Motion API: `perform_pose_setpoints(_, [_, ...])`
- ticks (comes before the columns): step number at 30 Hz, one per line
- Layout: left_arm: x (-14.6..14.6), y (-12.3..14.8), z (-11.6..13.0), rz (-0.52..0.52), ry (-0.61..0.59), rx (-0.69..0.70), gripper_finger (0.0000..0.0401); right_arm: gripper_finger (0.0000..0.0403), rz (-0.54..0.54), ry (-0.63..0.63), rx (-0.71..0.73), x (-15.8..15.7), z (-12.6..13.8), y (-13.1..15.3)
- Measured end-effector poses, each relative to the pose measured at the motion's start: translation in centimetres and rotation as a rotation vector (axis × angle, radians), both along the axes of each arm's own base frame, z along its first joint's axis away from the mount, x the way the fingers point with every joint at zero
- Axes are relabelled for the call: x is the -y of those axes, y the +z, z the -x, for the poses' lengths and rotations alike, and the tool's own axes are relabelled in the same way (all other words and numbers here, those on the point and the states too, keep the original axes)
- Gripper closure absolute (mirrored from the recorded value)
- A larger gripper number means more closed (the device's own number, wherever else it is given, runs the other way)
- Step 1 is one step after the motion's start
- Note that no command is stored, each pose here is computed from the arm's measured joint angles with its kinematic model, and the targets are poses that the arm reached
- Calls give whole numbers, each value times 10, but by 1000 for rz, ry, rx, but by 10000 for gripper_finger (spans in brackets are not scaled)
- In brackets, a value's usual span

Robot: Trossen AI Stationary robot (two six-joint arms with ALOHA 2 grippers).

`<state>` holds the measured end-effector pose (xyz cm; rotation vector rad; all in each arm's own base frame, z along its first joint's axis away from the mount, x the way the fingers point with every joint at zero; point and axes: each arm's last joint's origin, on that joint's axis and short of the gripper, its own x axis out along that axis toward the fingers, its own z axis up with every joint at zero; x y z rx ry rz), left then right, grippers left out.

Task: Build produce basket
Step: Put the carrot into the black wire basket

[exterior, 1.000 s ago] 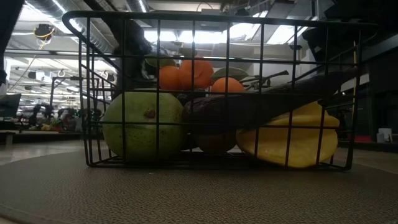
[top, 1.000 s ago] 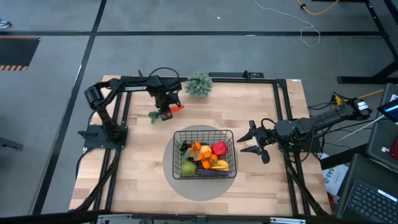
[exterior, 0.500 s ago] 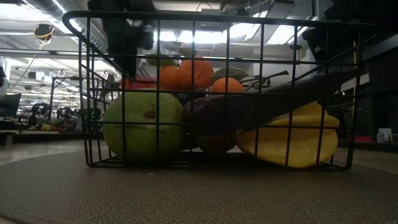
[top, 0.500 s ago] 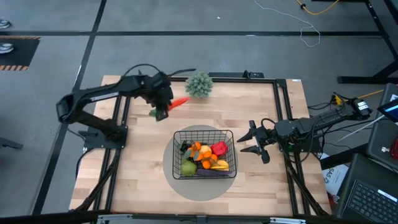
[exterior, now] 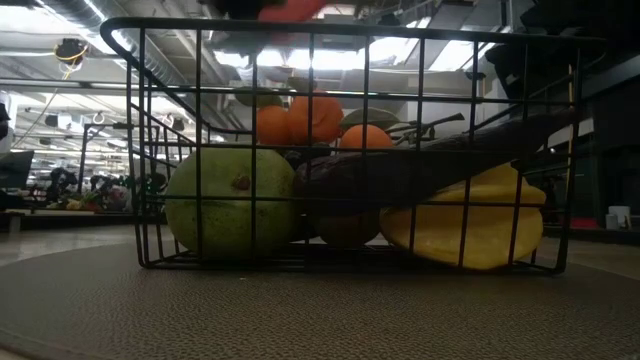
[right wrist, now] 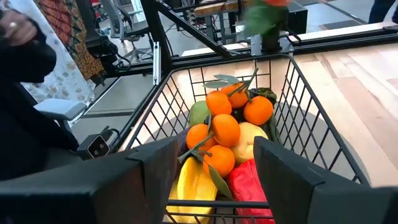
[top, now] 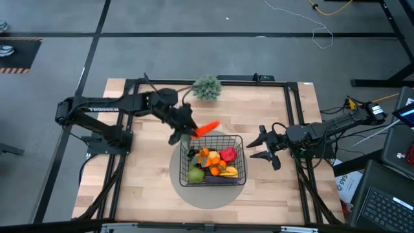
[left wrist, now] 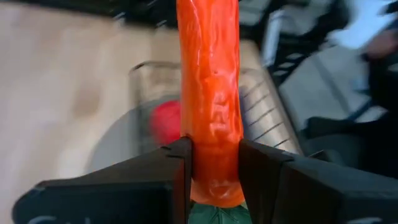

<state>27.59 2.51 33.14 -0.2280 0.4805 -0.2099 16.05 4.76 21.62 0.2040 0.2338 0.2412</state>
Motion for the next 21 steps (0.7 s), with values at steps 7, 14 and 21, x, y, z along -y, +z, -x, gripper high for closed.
perform_pose_setpoints(7, [44,-2,-18,103,-55,44,328,196,13,-99,8,3,-1,0])
perform_pose_setpoints(14, [72,-26,-37,203,-14,-69,328,196,-12,-174,1,5,-1,0])
perform_pose_setpoints(21, [90,-39,-42,266,-44,-141,328,196,41,-160,10,5,-1,0])
